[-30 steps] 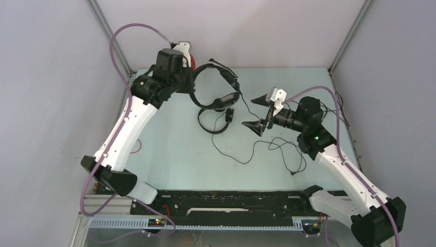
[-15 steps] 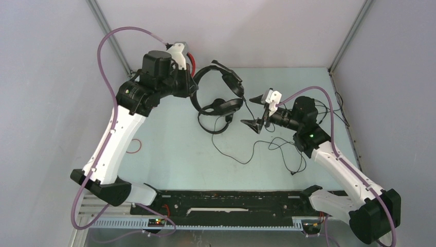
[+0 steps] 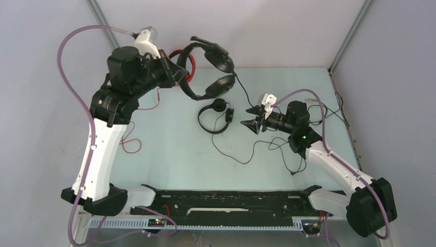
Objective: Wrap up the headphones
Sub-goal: Wrap the headphones cable around the headphones.
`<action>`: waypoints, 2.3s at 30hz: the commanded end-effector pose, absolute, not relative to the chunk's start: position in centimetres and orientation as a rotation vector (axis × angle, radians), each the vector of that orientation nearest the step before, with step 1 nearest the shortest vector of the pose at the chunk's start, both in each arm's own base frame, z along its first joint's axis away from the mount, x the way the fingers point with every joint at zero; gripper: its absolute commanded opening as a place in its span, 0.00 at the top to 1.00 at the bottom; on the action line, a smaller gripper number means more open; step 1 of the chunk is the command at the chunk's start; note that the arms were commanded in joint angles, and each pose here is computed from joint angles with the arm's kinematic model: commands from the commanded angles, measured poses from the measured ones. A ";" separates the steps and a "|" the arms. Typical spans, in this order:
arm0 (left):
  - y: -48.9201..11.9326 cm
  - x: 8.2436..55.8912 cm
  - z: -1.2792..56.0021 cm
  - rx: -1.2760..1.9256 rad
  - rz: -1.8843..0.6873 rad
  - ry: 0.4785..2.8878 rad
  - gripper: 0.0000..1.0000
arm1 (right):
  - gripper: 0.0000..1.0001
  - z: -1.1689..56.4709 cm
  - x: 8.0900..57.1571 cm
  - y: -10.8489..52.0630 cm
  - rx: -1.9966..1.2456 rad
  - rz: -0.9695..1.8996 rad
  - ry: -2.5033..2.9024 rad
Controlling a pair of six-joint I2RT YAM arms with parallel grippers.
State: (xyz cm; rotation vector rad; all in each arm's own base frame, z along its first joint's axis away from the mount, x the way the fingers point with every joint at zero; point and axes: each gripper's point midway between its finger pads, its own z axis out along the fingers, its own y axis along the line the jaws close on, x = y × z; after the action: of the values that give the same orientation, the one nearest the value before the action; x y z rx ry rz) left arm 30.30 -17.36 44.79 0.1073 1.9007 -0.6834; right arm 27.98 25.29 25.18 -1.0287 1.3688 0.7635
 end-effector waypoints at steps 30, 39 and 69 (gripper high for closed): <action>-13.5 31.5 52.6 -0.150 -0.950 1.546 1.00 | 0.57 22.9 28.0 25.5 -0.999 0.827 1.410; -10.9 33.5 50.9 -0.219 -0.818 1.575 1.00 | 0.41 22.4 26.8 25.7 -1.028 0.872 1.431; -12.0 32.4 51.6 -0.161 -0.899 1.600 1.00 | 0.51 22.1 30.7 27.6 -1.057 0.784 1.349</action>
State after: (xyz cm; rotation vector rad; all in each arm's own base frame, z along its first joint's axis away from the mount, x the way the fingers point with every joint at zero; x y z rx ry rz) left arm 34.70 -11.91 47.18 -0.2167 1.7186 -0.8542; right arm 30.26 26.54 19.22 -1.0751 1.4455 0.7703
